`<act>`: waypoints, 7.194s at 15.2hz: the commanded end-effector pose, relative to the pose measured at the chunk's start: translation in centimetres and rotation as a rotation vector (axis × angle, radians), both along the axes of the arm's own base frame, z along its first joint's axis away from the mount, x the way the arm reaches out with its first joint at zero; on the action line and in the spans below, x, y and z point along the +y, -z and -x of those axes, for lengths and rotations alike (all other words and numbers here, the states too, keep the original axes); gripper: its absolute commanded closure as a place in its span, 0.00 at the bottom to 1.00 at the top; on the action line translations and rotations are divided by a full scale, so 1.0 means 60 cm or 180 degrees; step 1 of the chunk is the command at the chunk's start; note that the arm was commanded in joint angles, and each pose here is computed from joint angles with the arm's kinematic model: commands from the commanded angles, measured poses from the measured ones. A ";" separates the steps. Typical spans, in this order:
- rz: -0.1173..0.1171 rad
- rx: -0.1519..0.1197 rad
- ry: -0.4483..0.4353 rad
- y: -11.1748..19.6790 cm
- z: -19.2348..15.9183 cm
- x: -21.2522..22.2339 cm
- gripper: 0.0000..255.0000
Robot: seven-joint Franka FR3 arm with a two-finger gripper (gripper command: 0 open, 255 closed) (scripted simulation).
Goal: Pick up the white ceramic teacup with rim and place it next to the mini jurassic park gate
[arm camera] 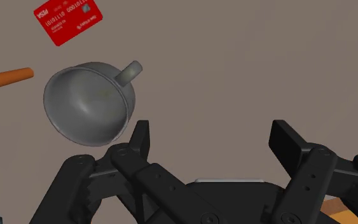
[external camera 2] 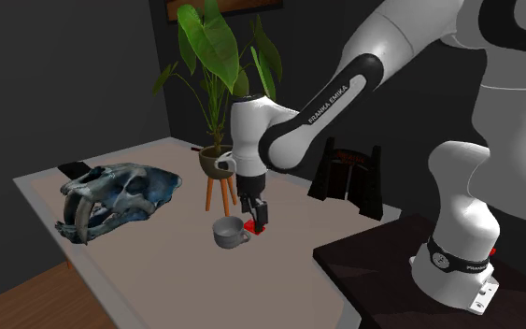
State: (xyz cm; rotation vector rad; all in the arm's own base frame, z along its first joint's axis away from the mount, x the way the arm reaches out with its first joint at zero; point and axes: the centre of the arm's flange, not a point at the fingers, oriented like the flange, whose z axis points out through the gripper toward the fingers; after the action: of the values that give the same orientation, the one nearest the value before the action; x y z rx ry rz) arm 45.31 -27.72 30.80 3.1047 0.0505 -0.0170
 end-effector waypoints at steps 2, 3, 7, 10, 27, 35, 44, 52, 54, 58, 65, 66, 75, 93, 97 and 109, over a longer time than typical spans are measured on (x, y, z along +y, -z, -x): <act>0.0018 0.0005 0.0006 0.044 -0.021 -0.041 0.00; 0.0023 0.0007 0.0008 0.058 -0.028 -0.056 0.00; 0.0045 0.0016 0.0018 0.116 -0.056 -0.115 0.00; 0.0056 0.0020 0.0024 0.145 -0.071 -0.146 0.00; 0.0056 0.0021 0.0024 0.212 -0.070 -0.149 1.00; 0.0056 0.0020 0.0024 0.212 -0.070 -0.149 1.00; 0.0056 0.0020 0.0024 0.133 -0.070 -0.149 1.00; 0.0056 0.0020 0.0024 0.062 -0.070 -0.149 1.00; 0.0056 0.0020 0.0024 0.045 -0.070 -0.149 1.00; 0.0056 0.0020 0.0024 0.010 -0.070 -0.149 1.00; 0.0056 0.0020 0.0024 -0.052 -0.070 -0.149 1.00; 0.0056 0.0020 0.0024 -0.061 -0.070 -0.149 1.00; 0.0056 0.0020 0.0024 -0.140 -0.070 -0.149 1.00; 0.0056 0.0020 0.0024 -0.298 -0.070 -0.149 1.00; 0.0056 0.0020 0.0024 -0.334 -0.070 -0.149 1.00; 0.0056 0.0020 0.0024 -0.404 0.015 -0.172 1.00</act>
State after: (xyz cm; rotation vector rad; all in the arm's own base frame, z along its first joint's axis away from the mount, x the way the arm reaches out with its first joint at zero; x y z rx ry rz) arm 45.71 -37.68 55.13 3.0872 0.0378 -0.0281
